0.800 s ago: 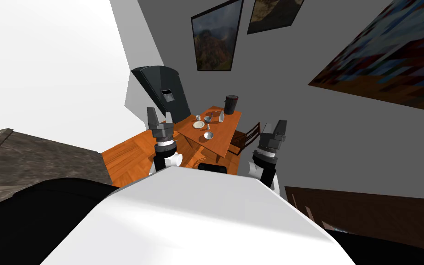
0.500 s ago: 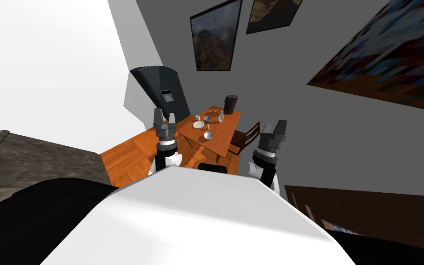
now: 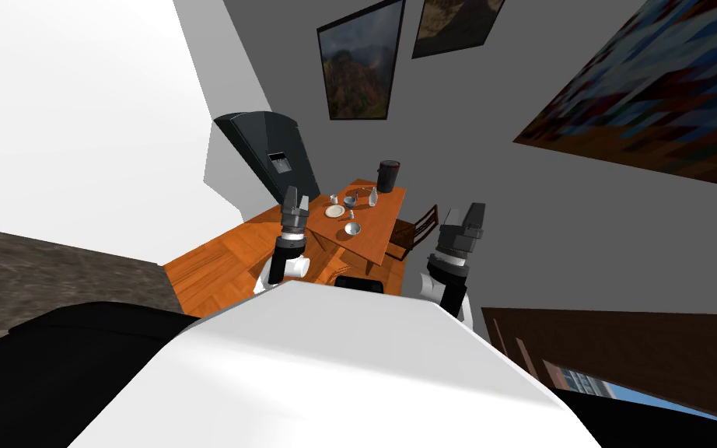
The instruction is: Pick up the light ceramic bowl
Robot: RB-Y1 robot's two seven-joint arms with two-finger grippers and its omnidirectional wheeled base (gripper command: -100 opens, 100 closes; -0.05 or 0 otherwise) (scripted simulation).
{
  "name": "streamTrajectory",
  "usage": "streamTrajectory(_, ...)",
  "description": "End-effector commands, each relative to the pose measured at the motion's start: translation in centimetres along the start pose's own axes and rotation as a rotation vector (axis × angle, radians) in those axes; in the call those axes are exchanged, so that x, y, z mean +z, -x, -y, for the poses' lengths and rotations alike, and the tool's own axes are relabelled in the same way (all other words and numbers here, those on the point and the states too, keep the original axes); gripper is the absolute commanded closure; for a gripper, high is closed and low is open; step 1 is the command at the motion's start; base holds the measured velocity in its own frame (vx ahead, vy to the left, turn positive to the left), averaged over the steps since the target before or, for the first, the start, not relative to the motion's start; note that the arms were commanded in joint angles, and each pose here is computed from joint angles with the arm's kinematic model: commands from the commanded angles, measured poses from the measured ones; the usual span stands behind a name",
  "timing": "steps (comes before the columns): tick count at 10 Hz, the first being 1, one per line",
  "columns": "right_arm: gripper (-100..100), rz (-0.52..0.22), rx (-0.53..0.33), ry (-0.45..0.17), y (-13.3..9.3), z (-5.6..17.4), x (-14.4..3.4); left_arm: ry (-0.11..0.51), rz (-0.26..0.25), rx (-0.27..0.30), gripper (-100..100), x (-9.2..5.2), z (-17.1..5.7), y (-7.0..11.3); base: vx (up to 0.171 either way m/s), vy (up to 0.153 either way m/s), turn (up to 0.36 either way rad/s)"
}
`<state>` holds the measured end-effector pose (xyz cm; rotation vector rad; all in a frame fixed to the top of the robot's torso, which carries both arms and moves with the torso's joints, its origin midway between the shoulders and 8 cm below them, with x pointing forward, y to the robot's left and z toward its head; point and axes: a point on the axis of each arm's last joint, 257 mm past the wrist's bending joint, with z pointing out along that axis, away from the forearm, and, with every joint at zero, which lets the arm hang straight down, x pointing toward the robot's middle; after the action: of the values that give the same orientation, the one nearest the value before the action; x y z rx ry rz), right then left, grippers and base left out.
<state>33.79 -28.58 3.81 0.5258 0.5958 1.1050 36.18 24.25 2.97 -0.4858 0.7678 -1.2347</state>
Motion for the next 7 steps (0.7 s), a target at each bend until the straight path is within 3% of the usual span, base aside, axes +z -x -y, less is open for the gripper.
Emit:
streamTrajectory(1,0,0.0,0.0,0.0,0.0,0.0,0.0,0.067,-0.031,-0.01,-100,0.0,-2.8,-1.1,-0.009,0.04,-0.061)
streamTrajectory(4,0,0.0,0.0,0.0,0.0,0.0,0.0,0.115,-0.048,-0.015,-100,0.0,-4.5,-1.8,-0.007,0.025,-0.029)
streamTrajectory(7,0,0.0,0.0,0.0,0.0,0.0,0.0,0.205,-0.08,-0.027,-100,-0.1,-7.8,-3.2,-0.006,0.031,-0.054)
